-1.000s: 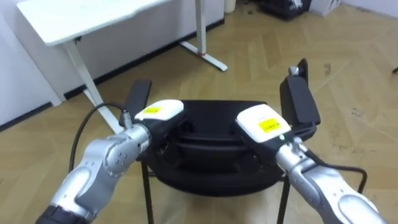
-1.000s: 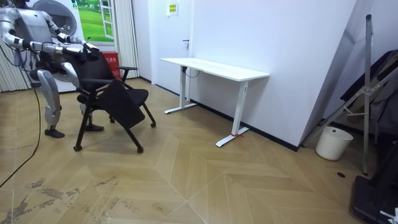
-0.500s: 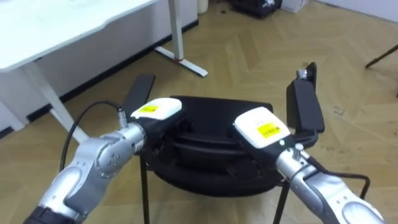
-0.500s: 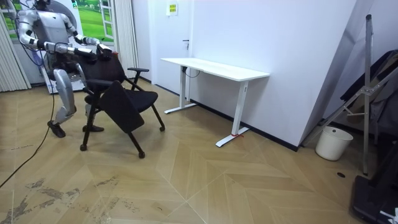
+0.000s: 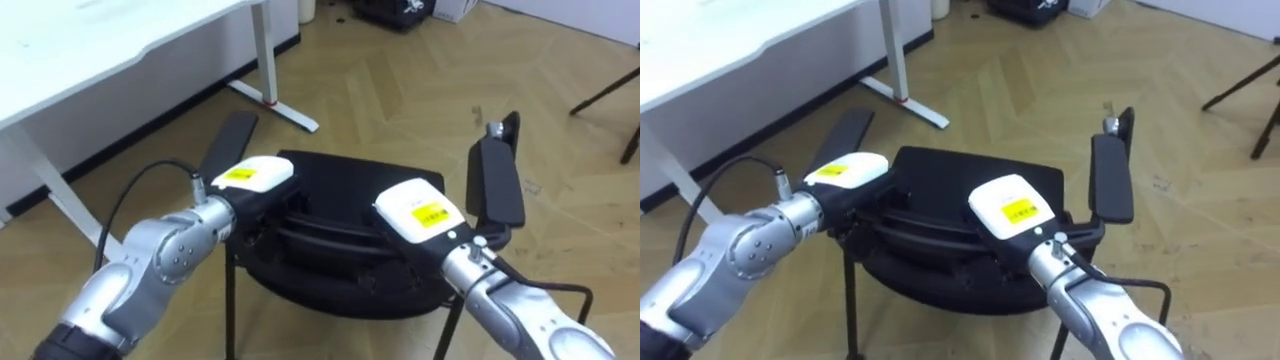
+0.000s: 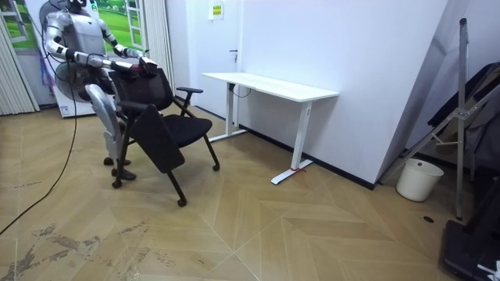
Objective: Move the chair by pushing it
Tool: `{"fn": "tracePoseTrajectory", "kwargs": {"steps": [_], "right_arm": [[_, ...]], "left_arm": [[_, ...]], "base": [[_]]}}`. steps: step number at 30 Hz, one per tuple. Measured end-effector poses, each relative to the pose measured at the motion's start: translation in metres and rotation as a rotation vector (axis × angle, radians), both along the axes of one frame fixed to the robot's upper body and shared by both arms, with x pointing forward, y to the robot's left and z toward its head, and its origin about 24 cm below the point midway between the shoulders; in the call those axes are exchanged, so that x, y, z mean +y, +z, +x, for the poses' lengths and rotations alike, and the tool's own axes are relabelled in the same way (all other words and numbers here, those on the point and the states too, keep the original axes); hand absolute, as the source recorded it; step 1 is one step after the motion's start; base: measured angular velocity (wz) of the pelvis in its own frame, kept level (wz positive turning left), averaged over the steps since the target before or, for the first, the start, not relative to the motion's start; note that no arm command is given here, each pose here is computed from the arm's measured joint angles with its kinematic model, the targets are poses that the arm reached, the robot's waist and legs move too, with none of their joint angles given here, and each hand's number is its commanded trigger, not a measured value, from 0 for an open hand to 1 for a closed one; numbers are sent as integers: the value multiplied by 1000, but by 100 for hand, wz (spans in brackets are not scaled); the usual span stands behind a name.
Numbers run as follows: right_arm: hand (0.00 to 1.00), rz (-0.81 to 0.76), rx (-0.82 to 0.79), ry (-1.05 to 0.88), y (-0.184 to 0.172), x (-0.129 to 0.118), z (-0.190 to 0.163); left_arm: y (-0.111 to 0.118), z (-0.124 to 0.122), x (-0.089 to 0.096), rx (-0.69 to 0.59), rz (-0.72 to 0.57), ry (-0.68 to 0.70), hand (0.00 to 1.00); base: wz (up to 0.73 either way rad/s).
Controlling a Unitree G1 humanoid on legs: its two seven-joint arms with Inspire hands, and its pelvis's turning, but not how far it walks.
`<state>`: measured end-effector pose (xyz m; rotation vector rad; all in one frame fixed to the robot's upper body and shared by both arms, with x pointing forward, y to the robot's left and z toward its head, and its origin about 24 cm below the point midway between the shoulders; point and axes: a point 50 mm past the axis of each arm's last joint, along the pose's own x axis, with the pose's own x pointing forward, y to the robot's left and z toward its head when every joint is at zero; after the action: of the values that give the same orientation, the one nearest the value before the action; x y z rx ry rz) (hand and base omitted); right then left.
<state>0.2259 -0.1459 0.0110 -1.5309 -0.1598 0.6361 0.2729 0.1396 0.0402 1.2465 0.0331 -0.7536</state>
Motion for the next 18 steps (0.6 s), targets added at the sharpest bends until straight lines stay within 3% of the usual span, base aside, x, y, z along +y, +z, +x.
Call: {"fn": "tracePoseTrajectory", "kwargs": {"steps": [18], "right_arm": [[100, -25, 15, 9, -1, -7, 5]], "left_arm": [[-8, -4, -6, -33, -21, 5, 100]], "base": [[6]]}}
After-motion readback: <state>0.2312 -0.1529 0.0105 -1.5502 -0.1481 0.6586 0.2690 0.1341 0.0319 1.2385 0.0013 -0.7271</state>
